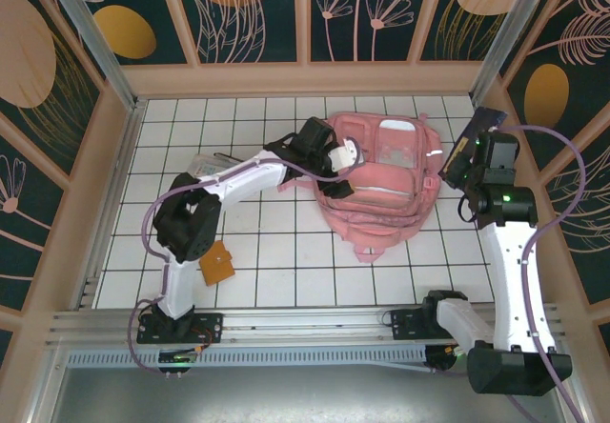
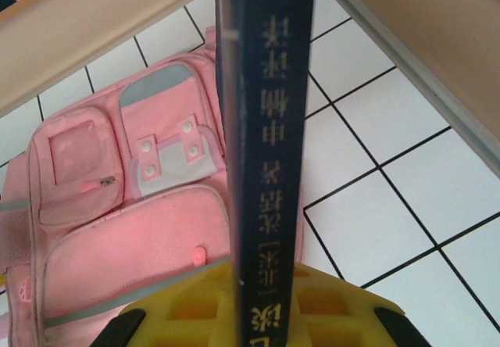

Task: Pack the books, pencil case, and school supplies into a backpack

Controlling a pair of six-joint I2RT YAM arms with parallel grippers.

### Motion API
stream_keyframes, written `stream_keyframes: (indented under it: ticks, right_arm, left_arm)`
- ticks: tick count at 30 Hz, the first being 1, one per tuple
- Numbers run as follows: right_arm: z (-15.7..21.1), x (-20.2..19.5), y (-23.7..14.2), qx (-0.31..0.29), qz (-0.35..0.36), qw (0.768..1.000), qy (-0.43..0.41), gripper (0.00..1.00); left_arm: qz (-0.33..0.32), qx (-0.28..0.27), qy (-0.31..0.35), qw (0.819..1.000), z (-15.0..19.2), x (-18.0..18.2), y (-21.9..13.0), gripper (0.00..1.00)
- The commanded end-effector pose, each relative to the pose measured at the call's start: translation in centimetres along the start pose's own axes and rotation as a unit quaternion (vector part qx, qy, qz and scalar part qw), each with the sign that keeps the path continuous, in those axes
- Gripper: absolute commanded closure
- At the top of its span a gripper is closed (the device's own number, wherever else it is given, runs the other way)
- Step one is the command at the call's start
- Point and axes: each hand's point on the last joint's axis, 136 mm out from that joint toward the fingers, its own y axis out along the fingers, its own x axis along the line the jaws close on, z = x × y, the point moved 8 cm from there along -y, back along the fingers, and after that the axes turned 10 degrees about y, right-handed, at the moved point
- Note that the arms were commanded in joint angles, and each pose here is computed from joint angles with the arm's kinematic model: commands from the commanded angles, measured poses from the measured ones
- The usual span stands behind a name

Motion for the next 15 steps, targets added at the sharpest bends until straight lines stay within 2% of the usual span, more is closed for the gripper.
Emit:
stream_keyframes:
  ticks: [1, 7, 12, 15]
  right_arm:
    - [-0.6, 0.5, -0.9, -0.007, -0.026, 1.000, -0.004, 1.00]
    - [0.0, 0.7, -0.6, 0.006, -0.047, 0.999, -0.009, 1.00]
    - [0.6, 1.0, 0.0, 0.029, -0.067, 0.997, -0.008, 1.00]
    - [0.9, 1.4, 0.3, 0.043, -0.084, 0.996, -0.003, 1.00]
  left_arm:
    - [0.038, 0.024, 0.079, 0.996, 0.2, -1.1, -0.1, 0.11]
    - [0.043, 0.023, 0.153, 0.987, 1.1, -1.8, 0.0, 0.04]
    - [-0.050, 0.055, 0.211, 0.975, 1.8, -0.5, 1.0, 0.06]
    - [-0.062, 0.064, 0.219, 0.972, 1.8, 0.1, 1.8, 0.08]
